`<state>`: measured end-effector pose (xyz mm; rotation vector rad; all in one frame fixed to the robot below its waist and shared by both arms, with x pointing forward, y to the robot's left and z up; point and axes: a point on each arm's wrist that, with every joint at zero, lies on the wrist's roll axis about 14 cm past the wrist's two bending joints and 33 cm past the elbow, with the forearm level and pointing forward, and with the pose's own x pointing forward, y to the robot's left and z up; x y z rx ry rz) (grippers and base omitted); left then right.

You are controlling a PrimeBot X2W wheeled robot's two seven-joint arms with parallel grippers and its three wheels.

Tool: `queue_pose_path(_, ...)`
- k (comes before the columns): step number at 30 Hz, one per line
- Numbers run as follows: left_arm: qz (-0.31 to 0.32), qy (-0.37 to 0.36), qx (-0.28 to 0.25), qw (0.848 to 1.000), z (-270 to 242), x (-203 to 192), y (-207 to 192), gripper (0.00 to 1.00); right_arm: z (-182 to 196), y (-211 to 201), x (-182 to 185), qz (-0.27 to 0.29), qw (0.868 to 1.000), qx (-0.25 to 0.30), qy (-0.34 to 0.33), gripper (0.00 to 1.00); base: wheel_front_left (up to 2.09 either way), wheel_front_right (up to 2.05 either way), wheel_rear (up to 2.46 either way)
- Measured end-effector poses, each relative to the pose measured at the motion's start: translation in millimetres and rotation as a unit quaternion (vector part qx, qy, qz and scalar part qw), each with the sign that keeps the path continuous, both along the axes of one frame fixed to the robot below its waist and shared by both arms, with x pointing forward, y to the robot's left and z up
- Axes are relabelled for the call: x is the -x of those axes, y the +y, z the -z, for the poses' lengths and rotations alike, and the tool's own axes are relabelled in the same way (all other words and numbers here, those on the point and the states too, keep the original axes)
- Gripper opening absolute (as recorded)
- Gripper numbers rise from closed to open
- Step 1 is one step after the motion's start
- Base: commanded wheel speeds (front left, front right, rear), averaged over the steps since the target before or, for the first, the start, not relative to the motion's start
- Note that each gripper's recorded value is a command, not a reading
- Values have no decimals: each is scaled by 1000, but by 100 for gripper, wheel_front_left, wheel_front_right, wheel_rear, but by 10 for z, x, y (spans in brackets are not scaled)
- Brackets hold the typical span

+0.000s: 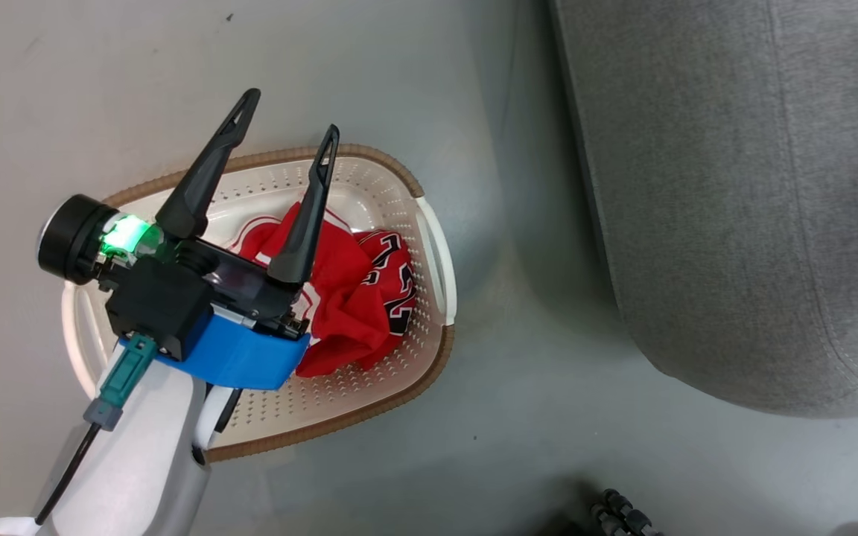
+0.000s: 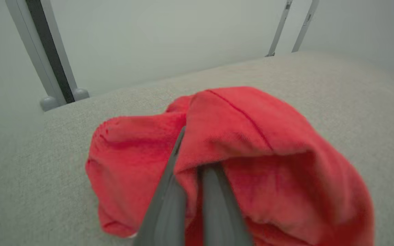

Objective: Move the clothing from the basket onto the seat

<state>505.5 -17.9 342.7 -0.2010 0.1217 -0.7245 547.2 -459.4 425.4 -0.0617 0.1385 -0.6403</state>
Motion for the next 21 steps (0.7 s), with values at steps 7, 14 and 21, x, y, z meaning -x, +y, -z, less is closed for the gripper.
queue_pose_path(7, -5, 3, -7, 1000, 5, -1, 65, 100, 344, 113, 77, -4, 999, -26, 40, 100, 0, 0, 0)
queue_pose_path(14, -9, -2, -4, 1000, -141, 9, 47, 100, 253, 159, 134, -13, 999, -23, 41, 100, 0, 0, 0)
queue_pose_path(21, -25, -13, 6, 1000, -414, 26, 68, 100, 60, 195, 282, -26, 999, -7, 45, 100, 0, 0, 0)
